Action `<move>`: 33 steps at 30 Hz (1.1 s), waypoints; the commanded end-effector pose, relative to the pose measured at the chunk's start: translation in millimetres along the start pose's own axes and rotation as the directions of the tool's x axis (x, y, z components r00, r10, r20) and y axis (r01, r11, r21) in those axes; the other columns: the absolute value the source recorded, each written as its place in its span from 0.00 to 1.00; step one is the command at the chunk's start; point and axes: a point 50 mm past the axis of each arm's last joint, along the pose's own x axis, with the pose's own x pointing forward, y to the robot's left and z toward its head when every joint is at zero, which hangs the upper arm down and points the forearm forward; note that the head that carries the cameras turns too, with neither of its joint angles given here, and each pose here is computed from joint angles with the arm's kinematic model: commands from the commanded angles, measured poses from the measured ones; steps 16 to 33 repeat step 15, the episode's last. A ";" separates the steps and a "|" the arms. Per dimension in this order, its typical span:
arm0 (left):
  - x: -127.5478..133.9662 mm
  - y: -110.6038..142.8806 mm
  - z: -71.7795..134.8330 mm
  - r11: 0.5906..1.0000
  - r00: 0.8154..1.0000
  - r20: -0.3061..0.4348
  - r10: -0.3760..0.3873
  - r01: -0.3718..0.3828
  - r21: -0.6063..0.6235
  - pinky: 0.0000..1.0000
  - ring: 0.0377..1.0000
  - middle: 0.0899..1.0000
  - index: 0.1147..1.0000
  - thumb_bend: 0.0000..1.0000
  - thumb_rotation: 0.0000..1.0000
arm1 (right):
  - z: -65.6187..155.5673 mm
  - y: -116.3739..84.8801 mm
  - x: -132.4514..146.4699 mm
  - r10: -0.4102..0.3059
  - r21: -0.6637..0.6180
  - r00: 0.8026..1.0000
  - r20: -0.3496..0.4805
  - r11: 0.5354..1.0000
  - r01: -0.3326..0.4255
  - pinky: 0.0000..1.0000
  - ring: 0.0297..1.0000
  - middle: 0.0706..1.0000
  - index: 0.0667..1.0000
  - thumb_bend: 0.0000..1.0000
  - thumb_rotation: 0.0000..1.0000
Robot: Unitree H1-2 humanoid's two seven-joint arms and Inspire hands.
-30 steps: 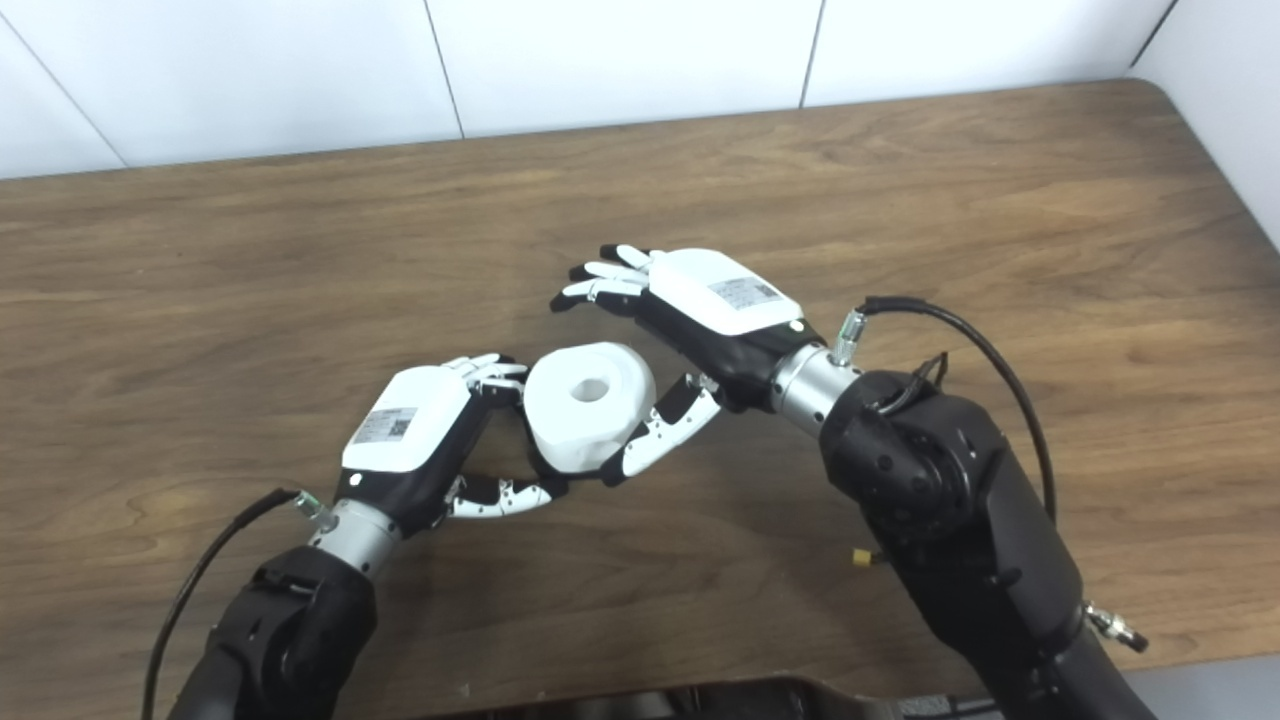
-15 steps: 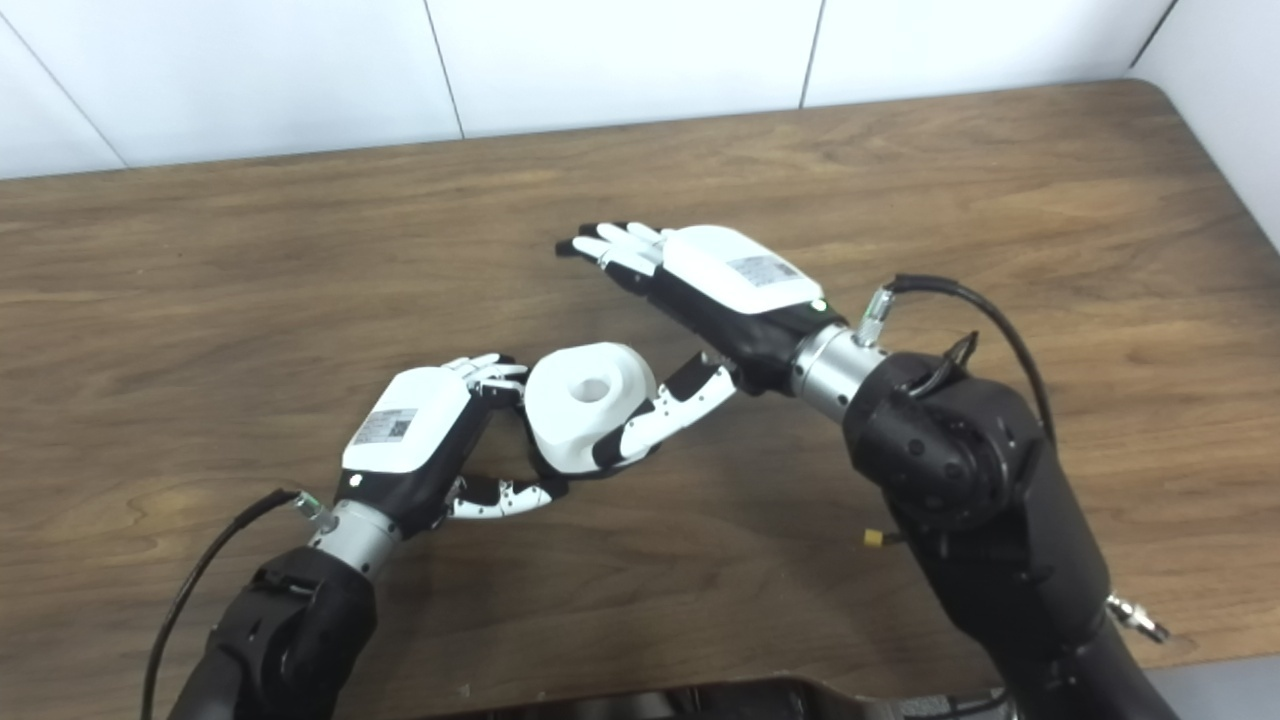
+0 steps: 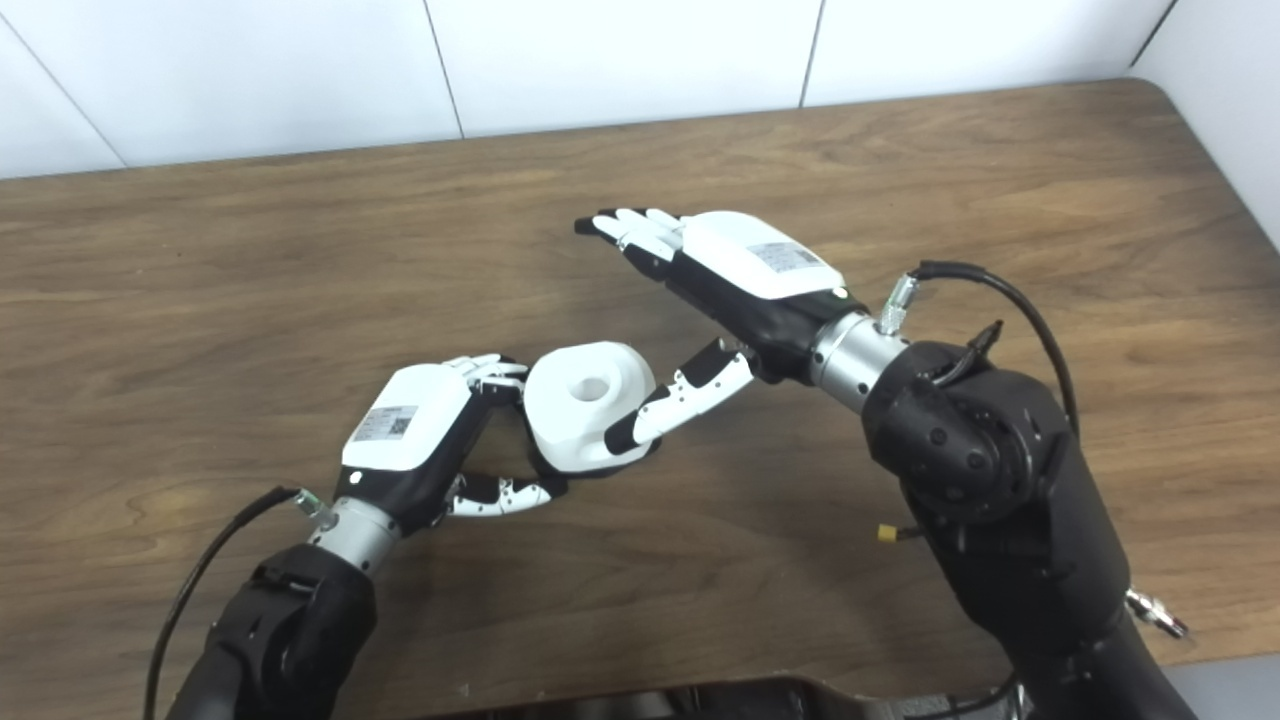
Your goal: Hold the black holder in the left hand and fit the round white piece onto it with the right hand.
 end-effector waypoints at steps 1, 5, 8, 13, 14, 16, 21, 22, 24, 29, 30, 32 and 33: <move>-4.0 -14.7 -4.3 0.994 0.993 -0.025 -0.112 0.112 0.010 0.86 0.86 0.78 0.54 0.64 0.17 | 4.5 -13.8 3.7 -0.044 -0.044 0.998 0.037 0.998 0.046 1.00 1.00 0.99 0.99 1.00 0.53; -3.3 -14.0 -2.2 0.992 0.992 -0.033 -0.122 0.123 0.032 0.86 0.85 0.78 0.75 0.80 0.31 | 2.4 -14.0 5.5 -0.036 -0.039 0.999 0.039 0.999 0.038 1.00 1.00 0.99 0.99 1.00 0.53; -3.9 -11.0 2.2 0.993 0.993 -0.032 -0.114 0.115 0.030 0.85 0.85 0.80 0.83 0.84 0.33 | 0.7 -13.8 5.4 -0.028 -0.038 0.999 0.037 0.999 0.029 1.00 1.00 0.99 1.00 1.00 0.53; -6.9 -4.2 8.4 0.994 0.994 -0.028 -0.104 0.105 0.016 0.84 0.85 0.82 0.89 0.89 0.36 | -3.7 -14.2 4.9 -0.031 -0.031 0.999 0.032 0.999 0.032 1.00 1.00 0.99 1.00 1.00 0.54; -7.3 -3.3 9.1 0.994 0.994 -0.031 -0.105 0.106 0.017 0.84 0.86 0.82 0.91 0.91 0.37 | -4.2 -14.4 5.0 -0.032 -0.031 0.999 0.032 0.999 0.033 1.00 1.00 0.99 1.00 1.00 0.53; -7.7 -2.2 9.9 0.994 0.993 -0.038 -0.110 0.111 0.022 0.84 0.86 0.82 0.91 0.92 0.38 | -4.7 -14.5 5.1 -0.033 -0.030 0.999 0.031 0.999 0.034 1.00 1.00 0.99 1.00 1.00 0.53; -7.7 -2.2 9.9 0.994 0.993 -0.038 -0.110 0.111 0.022 0.84 0.86 0.82 0.91 0.92 0.38 | -4.7 -14.5 5.1 -0.033 -0.030 0.999 0.031 0.999 0.034 1.00 1.00 0.99 1.00 1.00 0.53; -7.7 -2.2 9.9 0.994 0.993 -0.038 -0.110 0.111 0.022 0.84 0.86 0.82 0.91 0.92 0.38 | -4.7 -14.5 5.1 -0.033 -0.030 0.999 0.031 0.999 0.034 1.00 1.00 0.99 1.00 1.00 0.53; -7.7 -2.2 9.9 0.994 0.993 -0.038 -0.110 0.111 0.022 0.84 0.86 0.82 0.91 0.92 0.38 | -4.7 -14.5 5.1 -0.033 -0.030 0.999 0.031 0.999 0.034 1.00 1.00 0.99 1.00 1.00 0.53; -7.7 -2.2 9.9 0.994 0.993 -0.038 -0.110 0.111 0.022 0.84 0.86 0.82 0.91 0.92 0.38 | -4.7 -14.5 5.1 -0.033 -0.030 0.999 0.031 0.999 0.034 1.00 1.00 0.99 1.00 1.00 0.53; -7.7 -2.2 9.9 0.994 0.993 -0.038 -0.110 0.111 0.022 0.84 0.86 0.82 0.91 0.92 0.38 | -4.7 -14.5 5.1 -0.033 -0.030 0.999 0.031 0.999 0.034 1.00 1.00 0.99 1.00 1.00 0.53; -7.7 -2.2 9.9 0.994 0.993 -0.038 -0.110 0.111 0.022 0.84 0.86 0.82 0.91 0.92 0.38 | -4.7 -14.5 5.1 -0.033 -0.030 0.999 0.031 0.999 0.034 1.00 1.00 0.99 1.00 1.00 0.53; -7.7 -2.2 9.9 0.994 0.993 -0.038 -0.110 0.111 0.022 0.84 0.86 0.82 0.91 0.92 0.38 | -4.7 -14.5 5.1 -0.033 -0.030 0.999 0.031 0.999 0.034 1.00 1.00 0.99 1.00 1.00 0.53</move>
